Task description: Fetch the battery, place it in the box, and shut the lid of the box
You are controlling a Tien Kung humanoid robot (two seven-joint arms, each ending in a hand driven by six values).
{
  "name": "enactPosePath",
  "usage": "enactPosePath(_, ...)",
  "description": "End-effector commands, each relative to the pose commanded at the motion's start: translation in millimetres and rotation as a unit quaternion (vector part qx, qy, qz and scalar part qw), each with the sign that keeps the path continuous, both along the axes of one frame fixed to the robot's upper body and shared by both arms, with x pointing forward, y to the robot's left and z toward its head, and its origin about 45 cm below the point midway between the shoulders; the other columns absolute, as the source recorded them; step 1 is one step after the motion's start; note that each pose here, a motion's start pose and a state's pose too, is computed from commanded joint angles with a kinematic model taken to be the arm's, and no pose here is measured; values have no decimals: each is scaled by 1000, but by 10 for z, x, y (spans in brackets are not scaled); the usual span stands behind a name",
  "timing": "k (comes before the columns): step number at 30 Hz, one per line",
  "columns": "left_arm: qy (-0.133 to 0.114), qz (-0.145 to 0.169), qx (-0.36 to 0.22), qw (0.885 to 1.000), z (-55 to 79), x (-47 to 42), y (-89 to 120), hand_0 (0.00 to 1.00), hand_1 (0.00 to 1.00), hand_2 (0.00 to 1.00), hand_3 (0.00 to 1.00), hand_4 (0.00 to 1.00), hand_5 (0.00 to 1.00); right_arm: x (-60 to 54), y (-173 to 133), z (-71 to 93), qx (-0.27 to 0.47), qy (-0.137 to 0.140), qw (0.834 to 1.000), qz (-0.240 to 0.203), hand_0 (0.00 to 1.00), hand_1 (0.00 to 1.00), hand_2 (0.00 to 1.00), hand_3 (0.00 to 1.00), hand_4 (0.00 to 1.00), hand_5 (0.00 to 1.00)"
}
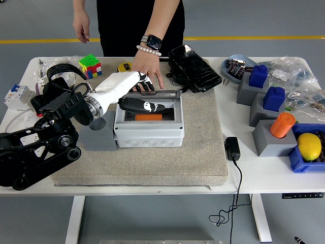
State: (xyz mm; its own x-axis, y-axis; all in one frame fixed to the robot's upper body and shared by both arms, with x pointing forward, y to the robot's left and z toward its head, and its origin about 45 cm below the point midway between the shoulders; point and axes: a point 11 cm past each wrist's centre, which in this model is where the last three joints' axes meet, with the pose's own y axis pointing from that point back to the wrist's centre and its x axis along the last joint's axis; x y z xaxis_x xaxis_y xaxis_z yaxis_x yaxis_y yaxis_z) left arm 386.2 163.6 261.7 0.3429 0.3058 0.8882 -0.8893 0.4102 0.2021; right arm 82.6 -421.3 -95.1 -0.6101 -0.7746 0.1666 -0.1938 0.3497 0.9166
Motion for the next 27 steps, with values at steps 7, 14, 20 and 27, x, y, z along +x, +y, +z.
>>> enactPosePath(7,23,-6,-10,1000,-171,-82,-37,396,545,555,596,998,713,2,6,-1,0,0,1000,2,572,630,634,542,854,374)
enactPosePath(14,40,-13,-20,999,-299,-163,-84,390,540,552,592,998,713,7,9,-1,1,-1,1000,1,572,630,634,543,854,374)
enactPosePath(20,32,-16,-36,999,-268,-174,-97,388,538,551,590,998,710,0,7,-1,0,0,1000,2,573,630,634,542,854,374)
enactPosePath(27,-10,-9,-133,991,-111,-152,-39,436,599,588,621,998,700,1,14,-4,1,1,1000,4,572,630,633,542,854,374)
